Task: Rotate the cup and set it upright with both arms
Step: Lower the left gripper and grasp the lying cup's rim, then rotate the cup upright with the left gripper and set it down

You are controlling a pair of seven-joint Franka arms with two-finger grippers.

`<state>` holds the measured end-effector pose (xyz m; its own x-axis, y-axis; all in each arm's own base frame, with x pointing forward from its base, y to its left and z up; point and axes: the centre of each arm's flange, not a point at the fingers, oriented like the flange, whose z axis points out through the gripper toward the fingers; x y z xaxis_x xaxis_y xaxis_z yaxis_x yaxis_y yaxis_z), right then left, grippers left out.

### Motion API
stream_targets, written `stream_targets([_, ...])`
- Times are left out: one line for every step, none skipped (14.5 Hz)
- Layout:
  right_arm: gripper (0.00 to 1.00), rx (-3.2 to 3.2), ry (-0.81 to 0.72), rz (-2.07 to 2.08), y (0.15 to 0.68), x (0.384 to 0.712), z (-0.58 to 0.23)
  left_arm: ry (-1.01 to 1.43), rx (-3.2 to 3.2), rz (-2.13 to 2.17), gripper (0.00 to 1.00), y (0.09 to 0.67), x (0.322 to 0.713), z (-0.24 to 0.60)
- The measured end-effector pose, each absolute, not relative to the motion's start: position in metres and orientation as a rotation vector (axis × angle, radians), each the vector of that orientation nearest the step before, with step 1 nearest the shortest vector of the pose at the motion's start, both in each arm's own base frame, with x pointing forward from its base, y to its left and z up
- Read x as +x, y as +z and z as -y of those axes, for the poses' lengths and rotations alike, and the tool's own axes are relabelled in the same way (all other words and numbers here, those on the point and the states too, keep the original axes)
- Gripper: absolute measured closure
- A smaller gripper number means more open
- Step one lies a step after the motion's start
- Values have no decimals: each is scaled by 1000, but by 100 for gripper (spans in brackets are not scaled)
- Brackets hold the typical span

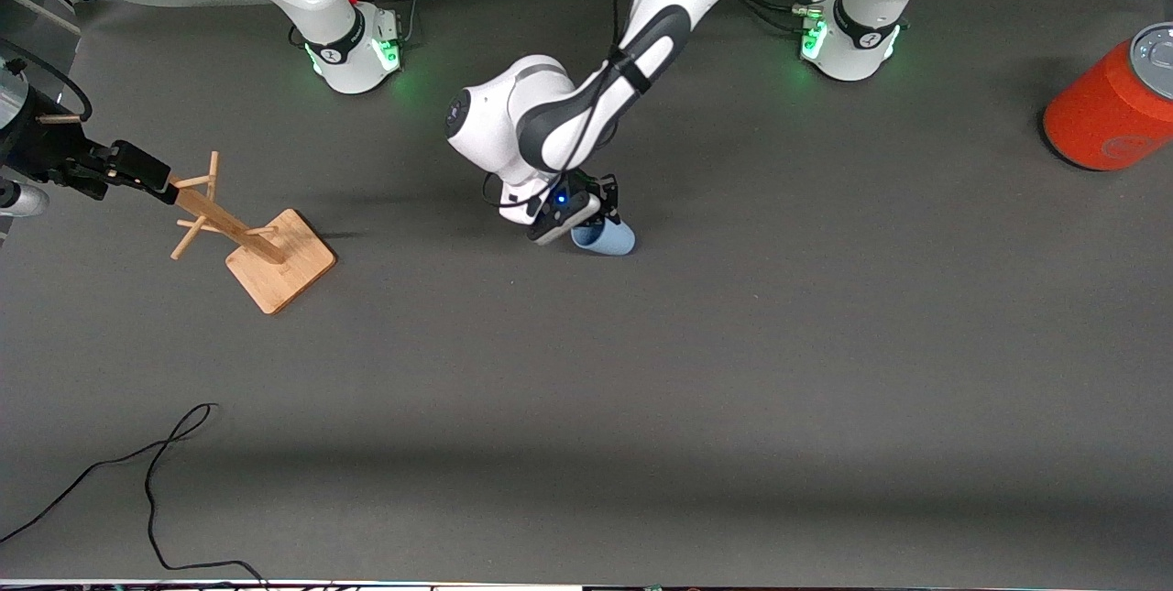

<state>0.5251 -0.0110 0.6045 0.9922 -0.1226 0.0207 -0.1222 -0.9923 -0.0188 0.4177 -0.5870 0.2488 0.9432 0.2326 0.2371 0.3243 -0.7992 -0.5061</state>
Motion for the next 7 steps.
stream_targets([0, -3118, -36, -190, 605, 525, 11, -203, -2551, 412, 93, 262, 428, 582])
stream_targets([0, -3119, -39, -189, 606, 525, 10, -180, -2577, 427, 93, 278, 437, 576])
stream_targets([0, -3118, -43, -189, 607, 525, 10, -160, -2604, 449, 94, 297, 447, 570])
stream_targets([0, -3119, -47, -187, 608, 526, 10, -146, -2627, 468, 94, 314, 456, 563])
stream_targets([0, -3120, -51, -186, 609, 526, 10, -136, -2639, 477, 94, 325, 461, 558])
stream_targets([0, -3125, -55, -182, 611, 526, 9, -131, -2645, 481, 94, 330, 463, 556])
stream_targets([0, -3132, -61, -175, 612, 526, 7, -129, -2646, 481, 94, 330, 463, 556])
